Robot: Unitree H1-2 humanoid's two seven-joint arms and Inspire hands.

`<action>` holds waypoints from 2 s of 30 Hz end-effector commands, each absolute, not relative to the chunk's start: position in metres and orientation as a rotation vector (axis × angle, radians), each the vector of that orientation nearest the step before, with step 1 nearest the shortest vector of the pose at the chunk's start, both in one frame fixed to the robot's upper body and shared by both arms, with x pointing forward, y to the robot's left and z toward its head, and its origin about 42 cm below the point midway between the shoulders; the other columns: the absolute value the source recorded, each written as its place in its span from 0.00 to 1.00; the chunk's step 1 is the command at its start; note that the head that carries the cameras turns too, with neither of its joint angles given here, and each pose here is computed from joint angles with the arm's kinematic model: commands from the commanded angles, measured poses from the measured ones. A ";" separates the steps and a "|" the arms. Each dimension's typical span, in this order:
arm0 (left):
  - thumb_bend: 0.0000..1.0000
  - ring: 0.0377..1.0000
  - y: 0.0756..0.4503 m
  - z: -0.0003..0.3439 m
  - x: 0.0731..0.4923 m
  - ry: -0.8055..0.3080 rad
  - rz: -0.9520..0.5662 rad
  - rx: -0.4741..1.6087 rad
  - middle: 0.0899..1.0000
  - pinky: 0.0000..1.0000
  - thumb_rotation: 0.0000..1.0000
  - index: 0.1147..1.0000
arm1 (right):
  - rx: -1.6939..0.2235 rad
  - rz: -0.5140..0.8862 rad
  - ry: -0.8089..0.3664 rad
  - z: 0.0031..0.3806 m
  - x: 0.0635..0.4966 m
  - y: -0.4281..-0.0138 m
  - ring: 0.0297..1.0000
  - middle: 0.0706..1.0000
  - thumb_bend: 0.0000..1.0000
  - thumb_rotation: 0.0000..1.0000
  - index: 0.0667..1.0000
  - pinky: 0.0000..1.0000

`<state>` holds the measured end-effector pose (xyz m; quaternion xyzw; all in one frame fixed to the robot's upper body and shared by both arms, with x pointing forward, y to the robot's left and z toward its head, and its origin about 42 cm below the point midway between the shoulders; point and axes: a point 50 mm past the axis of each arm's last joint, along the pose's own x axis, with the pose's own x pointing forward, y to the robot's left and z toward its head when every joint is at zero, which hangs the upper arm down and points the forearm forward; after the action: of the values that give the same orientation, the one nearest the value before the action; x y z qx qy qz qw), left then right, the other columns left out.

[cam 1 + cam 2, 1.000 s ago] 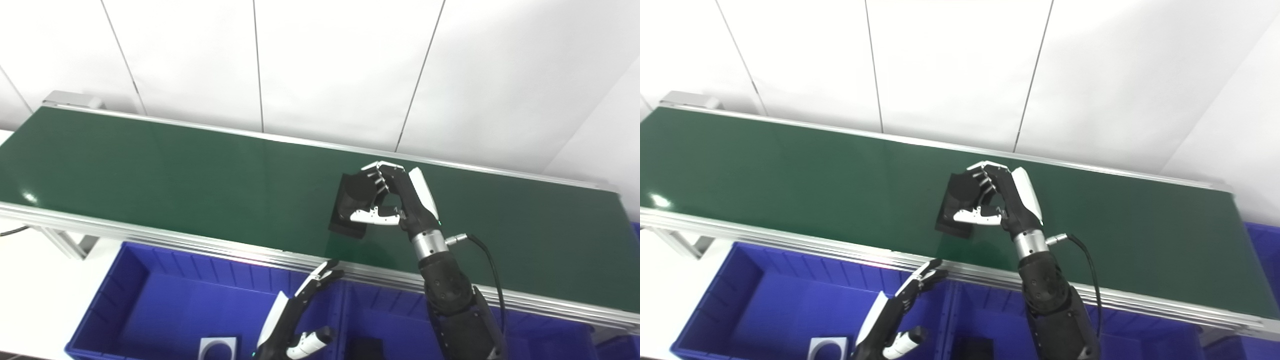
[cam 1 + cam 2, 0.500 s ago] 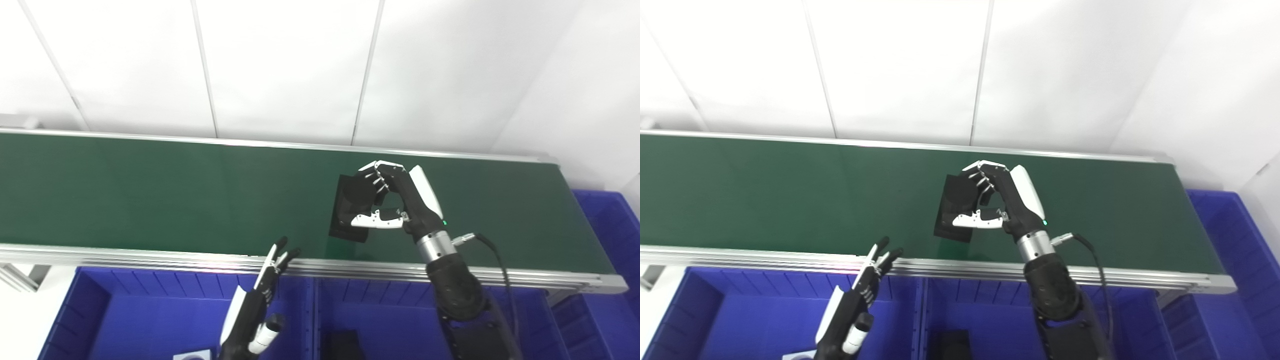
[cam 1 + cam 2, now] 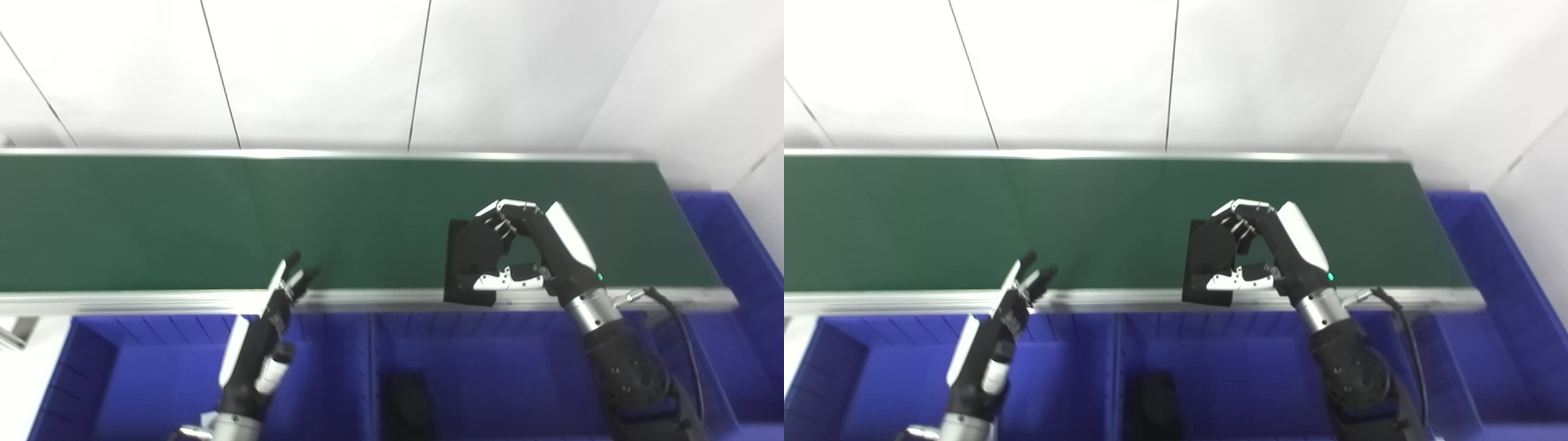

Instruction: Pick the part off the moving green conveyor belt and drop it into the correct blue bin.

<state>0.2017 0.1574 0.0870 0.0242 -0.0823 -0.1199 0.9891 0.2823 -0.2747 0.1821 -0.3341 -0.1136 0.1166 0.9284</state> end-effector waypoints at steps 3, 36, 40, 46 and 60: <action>0.96 0.93 0.160 0.107 0.212 -0.219 -0.252 0.047 0.89 0.94 1.00 0.97 | -0.727 0.254 -0.274 0.202 0.271 -0.283 0.39 0.43 0.52 0.00 0.48 0.33; 0.96 0.92 0.163 0.119 0.219 -0.215 -0.262 0.055 0.87 0.97 1.00 0.97 | -0.848 0.491 -0.004 0.123 0.234 -0.290 0.38 0.46 0.52 0.00 0.48 0.31; 0.96 0.93 0.163 0.117 0.218 -0.210 -0.263 0.047 0.87 0.97 1.00 0.97 | -0.849 0.488 0.024 0.113 0.233 -0.288 0.39 0.46 0.52 0.00 0.47 0.33; 0.97 0.92 0.165 0.115 0.218 -0.205 -0.263 0.049 0.87 0.98 1.00 0.97 | -0.873 0.458 0.071 0.089 0.235 -0.285 0.38 0.44 0.52 0.00 0.48 0.32; 0.98 0.89 0.163 0.116 0.218 -0.213 -0.264 0.042 0.83 0.96 1.00 0.96 | -0.926 0.383 0.024 0.055 0.248 -0.277 0.37 0.43 0.52 0.00 0.49 0.32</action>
<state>0.2153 0.1648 0.1054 0.0243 -0.0766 -0.1322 0.9880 0.2394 -0.2807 0.0427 -0.4432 0.0643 0.1960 0.8724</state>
